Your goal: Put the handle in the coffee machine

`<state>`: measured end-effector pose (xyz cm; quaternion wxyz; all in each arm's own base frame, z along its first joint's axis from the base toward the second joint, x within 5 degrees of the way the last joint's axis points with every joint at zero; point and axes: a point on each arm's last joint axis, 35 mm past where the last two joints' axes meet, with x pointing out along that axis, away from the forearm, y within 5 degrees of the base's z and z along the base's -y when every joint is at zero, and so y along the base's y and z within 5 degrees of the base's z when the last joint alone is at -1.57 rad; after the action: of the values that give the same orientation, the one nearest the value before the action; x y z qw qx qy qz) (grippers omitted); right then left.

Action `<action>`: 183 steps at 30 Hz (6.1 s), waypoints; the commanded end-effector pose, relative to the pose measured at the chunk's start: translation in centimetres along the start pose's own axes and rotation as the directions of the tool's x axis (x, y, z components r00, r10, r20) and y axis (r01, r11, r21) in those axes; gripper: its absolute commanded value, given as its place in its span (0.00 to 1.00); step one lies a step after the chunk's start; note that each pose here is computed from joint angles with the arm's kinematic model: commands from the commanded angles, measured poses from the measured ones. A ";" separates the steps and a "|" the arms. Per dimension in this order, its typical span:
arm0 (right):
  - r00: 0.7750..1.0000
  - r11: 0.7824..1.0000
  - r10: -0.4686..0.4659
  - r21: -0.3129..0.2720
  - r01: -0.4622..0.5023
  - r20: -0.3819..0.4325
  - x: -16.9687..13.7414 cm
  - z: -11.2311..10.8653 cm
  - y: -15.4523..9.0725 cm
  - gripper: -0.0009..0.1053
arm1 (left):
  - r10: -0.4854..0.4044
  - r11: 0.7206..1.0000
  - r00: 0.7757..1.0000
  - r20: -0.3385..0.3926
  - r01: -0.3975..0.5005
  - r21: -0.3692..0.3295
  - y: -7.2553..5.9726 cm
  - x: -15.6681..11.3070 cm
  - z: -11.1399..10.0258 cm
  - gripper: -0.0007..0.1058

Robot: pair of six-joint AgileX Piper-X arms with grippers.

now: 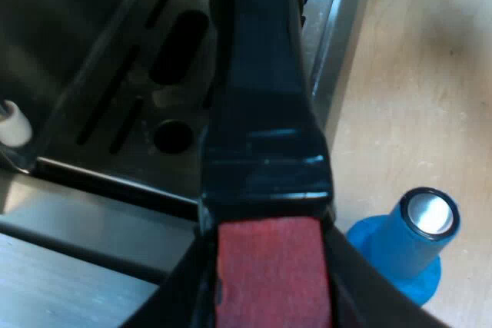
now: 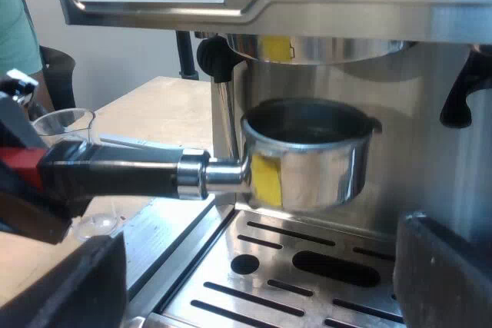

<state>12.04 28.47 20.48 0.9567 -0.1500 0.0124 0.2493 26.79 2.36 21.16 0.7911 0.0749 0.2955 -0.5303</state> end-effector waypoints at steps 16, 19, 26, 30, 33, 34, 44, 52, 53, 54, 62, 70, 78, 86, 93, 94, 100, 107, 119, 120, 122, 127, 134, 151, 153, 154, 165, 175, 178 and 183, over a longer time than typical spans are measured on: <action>1.000 1.000 -0.003 0.002 0.002 0.010 0.0 0.2 0.0 0.69 | 0.007 1.000 0.995 0.098 -0.005 -0.015 0.6 -0.4 1.4 0.02; 1.000 1.000 -0.003 0.002 0.002 0.010 0.0 0.2 0.0 0.69 | 0.001 1.000 0.995 0.104 0.002 -0.025 0.6 -0.4 1.4 0.02; 1.000 1.000 -0.003 0.002 0.002 0.010 0.0 0.2 0.0 0.69 | -0.006 0.999 0.994 0.106 0.010 -0.039 0.6 -0.5 1.7 0.02; 1.000 1.000 -0.003 0.002 0.002 0.010 0.0 0.2 0.0 0.69 | -0.008 0.999 0.995 0.099 0.012 -0.040 0.6 -0.8 2.3 0.02; 1.000 1.000 -0.003 0.002 0.002 0.010 0.0 0.2 0.0 0.69 | -0.010 0.999 0.996 0.084 0.013 -0.037 0.5 -0.7 2.8 0.02; 1.000 1.000 -0.003 0.002 0.002 0.010 0.0 0.2 0.0 0.69 | -0.009 0.999 0.997 0.082 0.012 -0.036 0.5 -0.7 2.8 0.02; 1.000 1.000 -0.003 0.002 0.002 0.010 0.0 0.2 0.0 0.69 | -0.007 0.999 0.996 0.085 0.011 -0.044 0.6 -0.8 2.9 0.02; 1.000 1.000 -0.003 0.002 0.002 0.010 0.0 0.2 0.0 0.69 | 0.006 0.999 0.996 0.088 -0.004 -0.032 0.8 -0.8 3.1 0.02; 1.000 1.000 -0.003 0.002 0.002 0.010 0.0 0.2 0.0 0.69 | 0.007 1.000 0.996 0.089 -0.005 -0.030 0.8 -0.8 3.1 0.02; 1.000 1.000 -0.003 0.002 0.002 0.010 0.0 0.2 0.0 0.69 | 0.007 1.000 0.996 0.089 -0.005 -0.030 0.8 -0.8 3.1 0.02; 1.000 1.000 -0.003 0.002 0.002 0.010 0.0 0.2 0.0 0.69 | 0.019 1.000 0.996 0.086 -0.018 -0.017 1.0 -0.9 3.4 0.02; 1.000 1.000 -0.003 0.004 0.002 0.010 0.0 0.2 0.0 0.69 | 0.023 1.000 0.996 0.087 -0.022 -0.011 1.1 -1.0 3.6 0.02; 1.000 1.000 -0.003 0.004 0.002 0.010 0.0 0.2 0.0 0.69 | 0.013 1.000 0.995 0.100 -0.014 0.016 1.1 -1.5 4.5 0.02; 1.000 1.000 -0.003 0.004 0.002 0.010 0.0 0.2 0.0 0.69 | -0.022 1.000 0.994 0.110 0.022 0.003 0.5 -1.8 4.7 0.02; 1.000 1.000 -0.003 0.004 0.002 0.010 0.0 0.2 0.0 0.69 | -0.027 0.999 0.990 0.139 0.021 0.047 0.2 -2.1 5.2 0.02; 1.000 1.000 -0.003 0.004 0.002 0.010 0.0 0.2 0.0 0.69 | -0.029 0.998 0.989 0.147 0.022 0.051 0.2 -2.1 5.2 0.02; 1.000 1.000 -0.003 0.004 0.002 0.010 0.0 0.2 0.0 0.69 | -0.032 0.999 0.984 0.174 0.025 0.043 0.4 -2.0 5.6 0.02; 1.000 1.000 -0.003 0.004 0.002 0.010 0.0 0.2 0.0 0.69 | -0.058 0.998 0.978 0.198 0.055 0.021 0.2 -1.9 5.7 0.02; 1.000 1.000 -0.003 0.004 0.002 0.010 0.0 0.2 0.0 0.69 | -0.067 0.998 0.977 0.202 0.068 0.004 0.1 -1.9 5.7 0.02; 1.000 1.000 -0.003 0.004 0.002 0.010 0.0 0.2 0.0 0.69 | -0.068 0.998 0.977 0.202 0.068 0.004 0.1 -1.9 5.7 0.02; 1.000 1.000 -0.003 0.004 0.002 0.010 0.0 0.2 0.0 0.69 | -0.067 0.998 0.977 0.202 0.068 0.004 0.1 -1.9 5.7 0.02; 1.000 1.000 -0.003 0.004 0.002 0.010 0.0 0.2 0.0 0.69 | -0.067 0.998 0.977 0.203 0.067 0.006 0.1 -1.9 5.7 0.02; 1.000 1.000 -0.003 0.004 0.002 0.010 0.0 0.2 0.0 0.69 | -0.067 0.998 0.977 0.203 0.067 0.006 0.1 -1.9 5.7 0.02; 1.000 1.000 -0.002 0.004 0.002 0.010 0.0 0.2 0.0 0.69 | -0.066 0.998 0.977 0.203 0.065 0.011 0.2 -1.9 5.7 0.02; 1.000 1.000 -0.002 0.002 0.002 0.008 0.0 0.1 0.0 0.69 | -0.066 0.998 0.977 0.203 0.065 0.011 0.2 -1.9 5.7 0.02; 1.000 1.000 0.010 0.001 -0.010 0.009 0.0 0.1 0.1 0.69 | -0.066 0.998 0.977 0.203 0.065 0.011 0.2 -1.9 5.7 0.02; 0.998 0.998 0.058 -0.013 -0.059 -0.020 0.5 -1.3 0.8 0.66 | -0.064 0.998 0.977 0.203 0.062 0.016 0.2 -1.9 5.7 0.02; 1.000 1.000 0.026 0.001 -0.026 -0.014 2.3 -4.3 1.7 0.40 | -0.064 0.998 0.977 0.203 0.062 0.016 0.2 -1.9 5.7 0.02; 1.000 1.000 -0.003 0.027 0.003 0.005 3.2 -4.5 1.4 0.40 | -0.063 0.998 0.977 0.203 0.061 0.018 0.2 -1.9 5.7 0.02; 0.995 0.995 0.092 0.030 -0.093 0.026 5.2 -4.6 2.1 0.40 | -0.063 0.998 0.977 0.203 0.061 0.018 0.2 -1.9 5.7 0.02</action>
<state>15.83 31.16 14.54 0.9484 -0.1369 0.0227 0.2852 28.86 2.05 24.94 0.8038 0.0421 0.2867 -0.5195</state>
